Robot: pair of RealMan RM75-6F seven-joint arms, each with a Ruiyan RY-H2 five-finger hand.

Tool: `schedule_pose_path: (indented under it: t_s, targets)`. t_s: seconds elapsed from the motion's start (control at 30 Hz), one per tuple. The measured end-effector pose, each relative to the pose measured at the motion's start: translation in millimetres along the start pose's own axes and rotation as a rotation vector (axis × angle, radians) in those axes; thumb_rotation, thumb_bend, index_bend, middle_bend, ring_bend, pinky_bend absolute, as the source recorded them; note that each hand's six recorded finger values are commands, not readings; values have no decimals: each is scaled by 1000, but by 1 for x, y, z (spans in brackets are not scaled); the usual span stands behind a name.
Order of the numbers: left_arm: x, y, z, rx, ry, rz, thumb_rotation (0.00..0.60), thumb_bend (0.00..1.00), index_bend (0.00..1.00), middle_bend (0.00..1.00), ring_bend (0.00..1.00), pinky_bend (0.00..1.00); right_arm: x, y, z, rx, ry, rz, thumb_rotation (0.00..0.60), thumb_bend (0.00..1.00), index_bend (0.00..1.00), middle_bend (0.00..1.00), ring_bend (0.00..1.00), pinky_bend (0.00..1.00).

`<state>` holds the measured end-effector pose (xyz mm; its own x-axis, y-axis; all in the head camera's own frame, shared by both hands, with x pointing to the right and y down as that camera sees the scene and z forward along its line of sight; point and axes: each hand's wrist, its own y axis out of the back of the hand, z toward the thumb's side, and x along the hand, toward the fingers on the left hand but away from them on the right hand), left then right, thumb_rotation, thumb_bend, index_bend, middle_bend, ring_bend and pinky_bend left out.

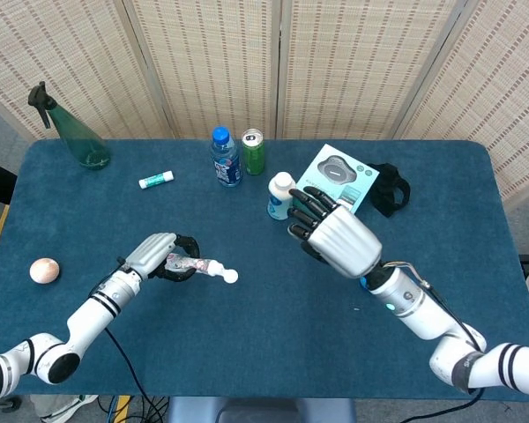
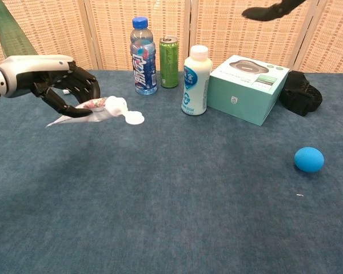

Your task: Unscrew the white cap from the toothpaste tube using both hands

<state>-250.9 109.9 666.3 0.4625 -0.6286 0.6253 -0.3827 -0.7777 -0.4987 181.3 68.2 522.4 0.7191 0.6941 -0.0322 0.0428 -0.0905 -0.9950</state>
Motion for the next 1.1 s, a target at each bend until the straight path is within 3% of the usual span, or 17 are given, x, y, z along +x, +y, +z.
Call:
schedule_pose_path:
  t_s: [0.43,0.6,0.8,0.87,1.1]
  targets:
    - [5,-25,-17,312,73,108,600,469,527,575,365,259,45,14,-43,57,-122,44,600,187,624,422,162,231]
    - [5,-38,-26,329,105,94,600,469,482,542,333,259,51,16,-48,54,-142,47,600,187,624,422,162,231]
    - [1,-45,-34,321,137,50,600,469,250,307,143,221,63,20,-59,75,-181,49,600,188,619,422,162,231]
    - [-1,-42,-34,319,140,53,600,469,204,277,117,207,66,22,-63,83,-196,49,600,187,618,422,161,231]
    - [-16,-25,-35,315,153,90,600,469,178,253,105,198,83,27,-79,102,-264,57,600,188,608,422,162,231]
